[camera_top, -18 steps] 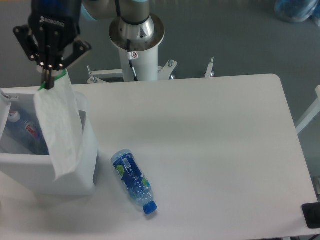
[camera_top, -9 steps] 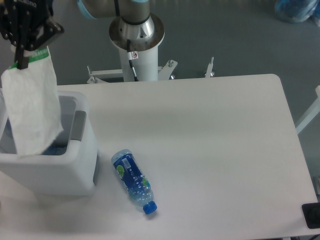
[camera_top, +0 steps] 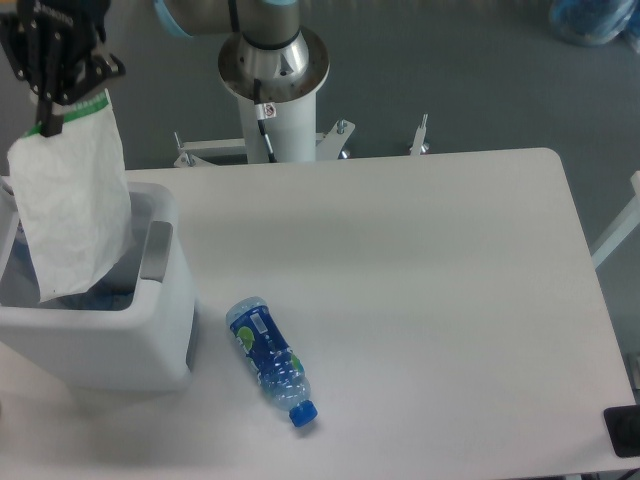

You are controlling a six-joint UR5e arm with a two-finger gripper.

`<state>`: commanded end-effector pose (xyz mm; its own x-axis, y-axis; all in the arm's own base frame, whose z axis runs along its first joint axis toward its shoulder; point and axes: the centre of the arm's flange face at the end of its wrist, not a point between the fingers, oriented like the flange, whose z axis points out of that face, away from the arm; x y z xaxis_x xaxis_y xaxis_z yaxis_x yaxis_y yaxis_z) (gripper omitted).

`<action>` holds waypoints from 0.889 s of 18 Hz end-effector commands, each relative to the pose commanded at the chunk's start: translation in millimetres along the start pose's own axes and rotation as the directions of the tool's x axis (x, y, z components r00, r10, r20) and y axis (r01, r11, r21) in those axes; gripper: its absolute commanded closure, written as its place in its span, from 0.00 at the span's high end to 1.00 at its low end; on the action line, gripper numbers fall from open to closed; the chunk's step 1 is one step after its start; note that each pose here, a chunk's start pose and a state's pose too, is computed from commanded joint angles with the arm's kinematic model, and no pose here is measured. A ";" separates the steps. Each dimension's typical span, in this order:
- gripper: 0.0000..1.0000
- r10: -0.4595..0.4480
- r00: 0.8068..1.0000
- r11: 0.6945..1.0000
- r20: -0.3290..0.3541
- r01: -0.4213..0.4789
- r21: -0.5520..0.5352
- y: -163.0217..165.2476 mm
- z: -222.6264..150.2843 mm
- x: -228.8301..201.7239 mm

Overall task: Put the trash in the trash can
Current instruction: 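Lower the bag into the bin and open the gripper, then move the open gripper back toward the water bottle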

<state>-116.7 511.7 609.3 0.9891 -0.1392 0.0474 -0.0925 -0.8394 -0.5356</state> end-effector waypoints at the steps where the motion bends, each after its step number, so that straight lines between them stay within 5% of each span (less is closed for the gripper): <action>1: 0.00 0.000 1.000 1.000 0.000 0.000 0.000 -0.6 2.3 -1.5; 9: 0.01 0.013 1.000 1.000 0.001 -0.013 -0.004 -6.5 12.8 -13.9; 16: 0.38 0.053 0.999 0.999 0.004 -0.053 -0.001 -6.3 12.7 -16.6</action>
<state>-131.2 526.0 601.2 0.9833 -0.1814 0.0155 -0.1449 -0.8313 -0.5366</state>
